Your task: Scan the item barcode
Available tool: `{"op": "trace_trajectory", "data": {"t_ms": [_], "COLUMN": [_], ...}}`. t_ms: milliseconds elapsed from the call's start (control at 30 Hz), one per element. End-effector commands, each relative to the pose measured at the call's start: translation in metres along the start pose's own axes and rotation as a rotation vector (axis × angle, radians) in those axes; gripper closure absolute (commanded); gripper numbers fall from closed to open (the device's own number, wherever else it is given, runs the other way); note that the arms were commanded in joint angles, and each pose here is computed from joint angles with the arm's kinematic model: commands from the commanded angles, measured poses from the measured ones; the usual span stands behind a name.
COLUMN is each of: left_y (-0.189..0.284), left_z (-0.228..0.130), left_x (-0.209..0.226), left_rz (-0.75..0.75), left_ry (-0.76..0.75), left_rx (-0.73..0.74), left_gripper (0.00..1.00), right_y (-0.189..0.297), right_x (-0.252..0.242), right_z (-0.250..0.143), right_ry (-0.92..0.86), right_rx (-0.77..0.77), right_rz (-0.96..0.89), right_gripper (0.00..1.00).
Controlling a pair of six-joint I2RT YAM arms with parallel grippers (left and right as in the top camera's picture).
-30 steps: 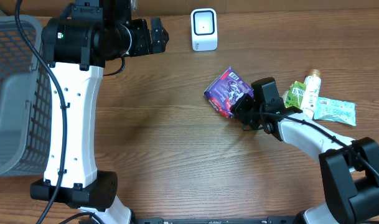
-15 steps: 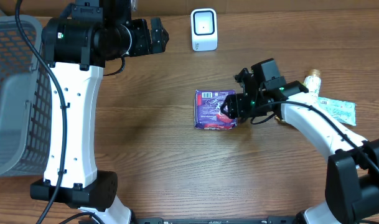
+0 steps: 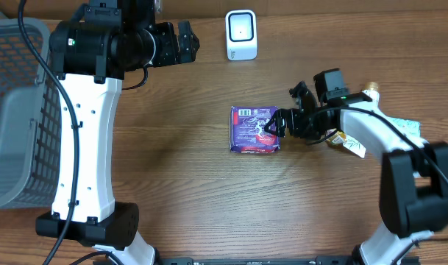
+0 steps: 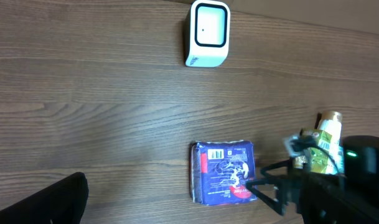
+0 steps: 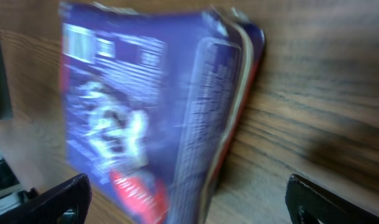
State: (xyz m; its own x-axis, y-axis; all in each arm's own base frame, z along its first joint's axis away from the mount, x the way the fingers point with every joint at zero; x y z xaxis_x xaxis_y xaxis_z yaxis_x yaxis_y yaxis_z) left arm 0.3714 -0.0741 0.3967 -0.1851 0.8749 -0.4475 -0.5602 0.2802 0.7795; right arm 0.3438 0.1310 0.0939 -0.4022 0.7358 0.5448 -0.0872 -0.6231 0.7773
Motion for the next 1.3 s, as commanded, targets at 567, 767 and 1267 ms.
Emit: {"op": "trace_trajectory", "data": {"t_ms": [567, 767, 1267], "left_y": [-0.003, -0.003, -0.003], "left_z": [-0.001, -0.001, -0.001], "left_x": [-0.002, -0.002, -0.002], "left_rz": [-0.003, -0.003, -0.003], "left_ry": [-0.017, -0.017, -0.016], "left_rx": [0.005, 0.005, 0.006], "left_gripper": [0.00, 0.00, 0.00], "right_y": [-0.061, -0.045, 0.104], "right_x": [-0.004, -0.005, 0.069], "right_z": [-0.013, -0.006, 0.053], "right_ry": [0.021, 0.013, 0.240], "right_rx": [0.031, -0.013, -0.189], "right_rz": [0.206, 0.245, -0.175], "right_gripper": [0.56, 0.73, 0.96]}}
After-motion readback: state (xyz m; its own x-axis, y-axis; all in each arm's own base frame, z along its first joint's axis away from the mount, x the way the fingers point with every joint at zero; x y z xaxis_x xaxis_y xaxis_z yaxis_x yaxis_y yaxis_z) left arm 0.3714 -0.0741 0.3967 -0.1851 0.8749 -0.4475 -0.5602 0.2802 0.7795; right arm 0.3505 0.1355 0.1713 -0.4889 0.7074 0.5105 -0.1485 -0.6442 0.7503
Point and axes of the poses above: each gripper's point midway between its finger pads, its own y axis back along the fingers, its own x axis along the line the jaws close on, z = x × y, the point moved 7 cm from there along y, back along the fingers, and after that the axes turned 15 degrees about y, right-handed, at the moved point
